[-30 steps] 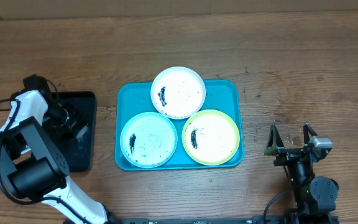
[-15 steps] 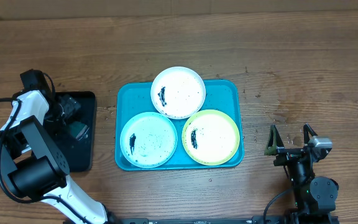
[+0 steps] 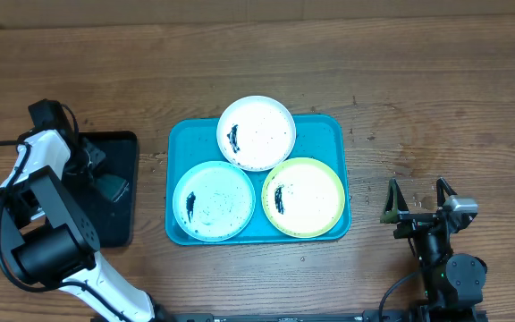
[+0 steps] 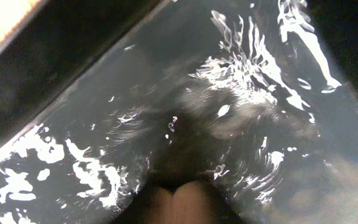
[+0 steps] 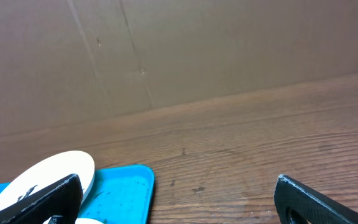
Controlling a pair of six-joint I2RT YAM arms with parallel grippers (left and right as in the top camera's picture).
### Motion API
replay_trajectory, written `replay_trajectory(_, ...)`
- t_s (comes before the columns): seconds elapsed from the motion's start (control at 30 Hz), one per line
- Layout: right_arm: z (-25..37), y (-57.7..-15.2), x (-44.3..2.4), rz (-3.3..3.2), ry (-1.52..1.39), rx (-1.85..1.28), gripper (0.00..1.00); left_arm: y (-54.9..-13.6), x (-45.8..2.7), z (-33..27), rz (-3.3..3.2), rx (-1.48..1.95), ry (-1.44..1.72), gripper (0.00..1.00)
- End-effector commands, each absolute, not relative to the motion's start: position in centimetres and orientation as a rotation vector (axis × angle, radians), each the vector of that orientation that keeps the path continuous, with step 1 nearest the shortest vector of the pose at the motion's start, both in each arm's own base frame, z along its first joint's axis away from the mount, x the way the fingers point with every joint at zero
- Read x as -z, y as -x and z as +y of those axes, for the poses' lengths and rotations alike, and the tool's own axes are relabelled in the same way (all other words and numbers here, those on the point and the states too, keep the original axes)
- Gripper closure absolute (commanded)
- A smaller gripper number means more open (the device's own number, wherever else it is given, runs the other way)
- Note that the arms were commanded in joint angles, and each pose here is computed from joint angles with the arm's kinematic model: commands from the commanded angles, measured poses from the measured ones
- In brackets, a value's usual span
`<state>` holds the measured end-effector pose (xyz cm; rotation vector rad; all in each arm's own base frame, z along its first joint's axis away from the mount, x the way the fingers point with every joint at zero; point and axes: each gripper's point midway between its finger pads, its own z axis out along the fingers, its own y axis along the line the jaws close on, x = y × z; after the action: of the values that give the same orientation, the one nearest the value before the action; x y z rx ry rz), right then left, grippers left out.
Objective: Clean dirty plates on tray and stack at the side
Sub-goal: 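Dip and swish the held sponge in the water with the left gripper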
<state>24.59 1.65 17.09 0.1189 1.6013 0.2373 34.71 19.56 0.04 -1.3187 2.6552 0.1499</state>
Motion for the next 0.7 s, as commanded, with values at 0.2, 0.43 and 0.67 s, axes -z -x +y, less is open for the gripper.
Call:
replay_trajectory(0.2, 1.5, -24.6, -17.0, 1.595, -0.119, -0.225, 0.0, -31.8, 3.1, 15.4, 2.829, 0.085, 1.406, 0.0)
replay_trajectory(0.43, 1.5, -24.6, -17.0, 1.595, -0.119, -0.226, 0.0, -31.0, 2.7, 12.5, 2.884, 0.303, 1.45, 0.02)
replay_trajectory(0.67, 1.5, -24.6, -17.0, 1.595, -0.119, -0.226, 0.0, -30.4, 2.2, 10.6, 2.912, 0.444, 1.488, 0.41)
